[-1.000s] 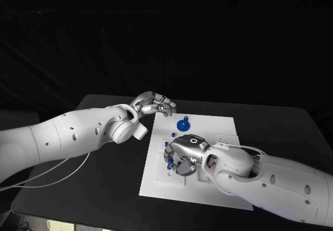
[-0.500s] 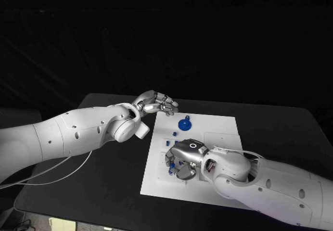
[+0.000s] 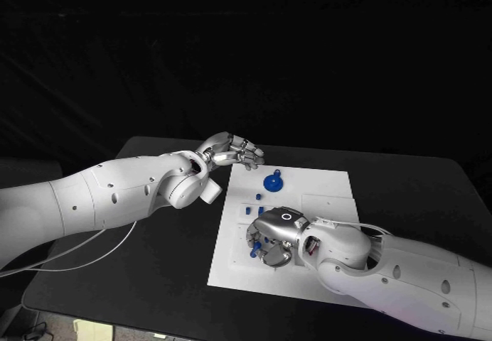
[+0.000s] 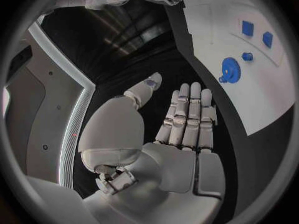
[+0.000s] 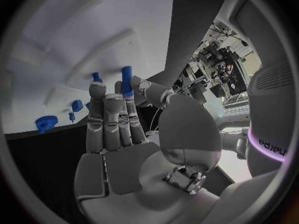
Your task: Assemble the parts on the task board
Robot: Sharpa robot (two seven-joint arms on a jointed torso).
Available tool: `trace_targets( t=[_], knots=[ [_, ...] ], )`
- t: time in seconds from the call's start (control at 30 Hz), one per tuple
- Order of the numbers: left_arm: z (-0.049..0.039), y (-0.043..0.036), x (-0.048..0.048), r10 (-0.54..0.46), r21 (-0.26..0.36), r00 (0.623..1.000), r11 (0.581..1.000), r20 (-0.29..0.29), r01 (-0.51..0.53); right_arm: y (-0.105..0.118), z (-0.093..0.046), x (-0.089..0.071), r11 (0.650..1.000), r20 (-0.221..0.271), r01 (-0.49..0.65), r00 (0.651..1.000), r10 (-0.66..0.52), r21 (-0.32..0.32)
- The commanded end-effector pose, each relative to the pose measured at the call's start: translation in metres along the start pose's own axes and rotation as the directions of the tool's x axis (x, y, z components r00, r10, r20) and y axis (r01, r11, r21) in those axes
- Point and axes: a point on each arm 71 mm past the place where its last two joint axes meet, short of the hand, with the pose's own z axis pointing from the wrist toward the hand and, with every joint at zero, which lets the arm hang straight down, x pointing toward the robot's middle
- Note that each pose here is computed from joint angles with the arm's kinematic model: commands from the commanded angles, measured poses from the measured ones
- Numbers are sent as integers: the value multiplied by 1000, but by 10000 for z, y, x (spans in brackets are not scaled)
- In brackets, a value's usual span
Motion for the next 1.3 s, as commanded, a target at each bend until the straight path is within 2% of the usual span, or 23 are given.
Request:
trace_targets(
  t=[0.03, 0.17, 0.4, 0.77, 1.07, 1.3],
  knots=[
    [14, -23, 36, -9, 15, 1000, 1000, -18, 10, -9, 5, 23, 1000, -13, 23, 1000, -23, 6],
    [16, -29, 52, -11, 17, 1000, 1000, -22, 11, -14, 11, 22, 999, -1, 51, 999, -51, 18],
    [7, -24, 37, -10, 15, 1000, 1000, -18, 10, 22, 30, 39, 997, -7, 78, 997, -78, 16],
    [9, -29, 48, -11, 16, 1000, 1000, -20, 11, 136, 68, 126, 995, -50, 96, 994, -96, -13],
    [4, -27, 41, -11, 15, 1000, 1000, -19, 11, 137, 69, 156, 996, -77, 86, 993, -87, -13],
    [-1, -21, 29, -10, 12, 1000, 1000, -17, 10, 103, 43, 145, 1000, -54, 29, 998, -30, -8]
  ],
)
